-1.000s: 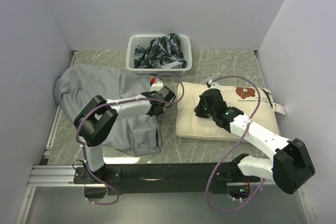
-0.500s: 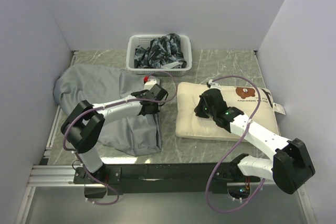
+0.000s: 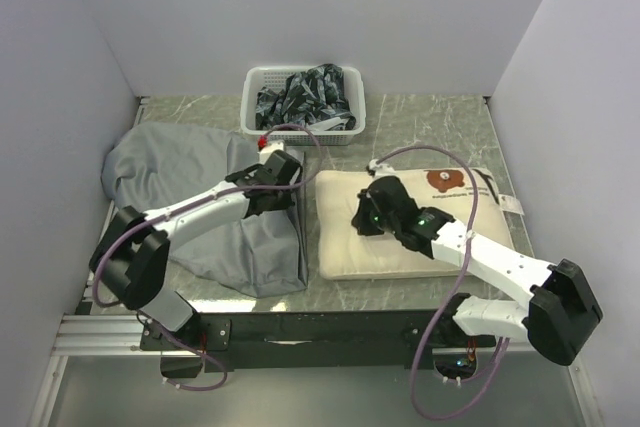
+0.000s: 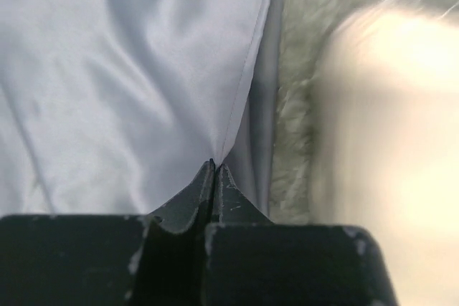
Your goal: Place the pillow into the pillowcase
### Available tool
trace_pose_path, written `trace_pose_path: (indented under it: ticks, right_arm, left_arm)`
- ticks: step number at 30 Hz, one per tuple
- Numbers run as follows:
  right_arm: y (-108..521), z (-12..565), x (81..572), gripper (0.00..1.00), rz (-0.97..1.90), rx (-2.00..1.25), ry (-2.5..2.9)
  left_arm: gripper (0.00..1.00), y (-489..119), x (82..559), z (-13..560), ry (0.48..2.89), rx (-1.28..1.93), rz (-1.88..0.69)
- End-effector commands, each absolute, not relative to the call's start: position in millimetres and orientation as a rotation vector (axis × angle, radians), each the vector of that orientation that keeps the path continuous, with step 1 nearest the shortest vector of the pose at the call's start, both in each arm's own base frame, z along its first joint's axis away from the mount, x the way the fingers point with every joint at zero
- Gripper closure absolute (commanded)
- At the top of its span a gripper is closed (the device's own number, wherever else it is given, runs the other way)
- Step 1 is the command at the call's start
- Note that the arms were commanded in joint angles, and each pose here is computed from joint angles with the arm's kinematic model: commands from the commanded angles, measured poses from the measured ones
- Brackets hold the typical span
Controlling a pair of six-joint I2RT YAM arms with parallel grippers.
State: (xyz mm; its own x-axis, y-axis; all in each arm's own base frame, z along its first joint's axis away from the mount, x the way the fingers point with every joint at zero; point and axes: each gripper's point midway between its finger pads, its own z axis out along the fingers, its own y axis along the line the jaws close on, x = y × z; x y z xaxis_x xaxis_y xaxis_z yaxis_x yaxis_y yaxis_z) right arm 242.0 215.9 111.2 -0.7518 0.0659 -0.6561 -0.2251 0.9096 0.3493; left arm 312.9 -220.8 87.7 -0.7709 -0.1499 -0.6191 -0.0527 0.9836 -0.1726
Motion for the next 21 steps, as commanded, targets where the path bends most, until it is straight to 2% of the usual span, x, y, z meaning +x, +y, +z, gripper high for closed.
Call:
trace_pose_path:
  ticks: [1, 9, 21]
  right_arm:
    - [256.7, 152.4, 230.8, 1.0, 0.673, -0.249, 2.28]
    - [304.4, 150.2, 213.2, 1.0, 0.769, -0.453, 2.3]
    - [318.2, 163.6, 263.2, 1.0, 0.605, -0.533, 2.286]
  left_arm:
    - [0.99, -222.4, 322.1, 131.0, 2.369, -0.141, -0.305]
    - [0.99, -223.9, 315.7, 147.3, 2.362, -0.066, -0.365]
    - [0.99, -211.8, 278.9, 167.7, 2.373, 0.179, -0.403]
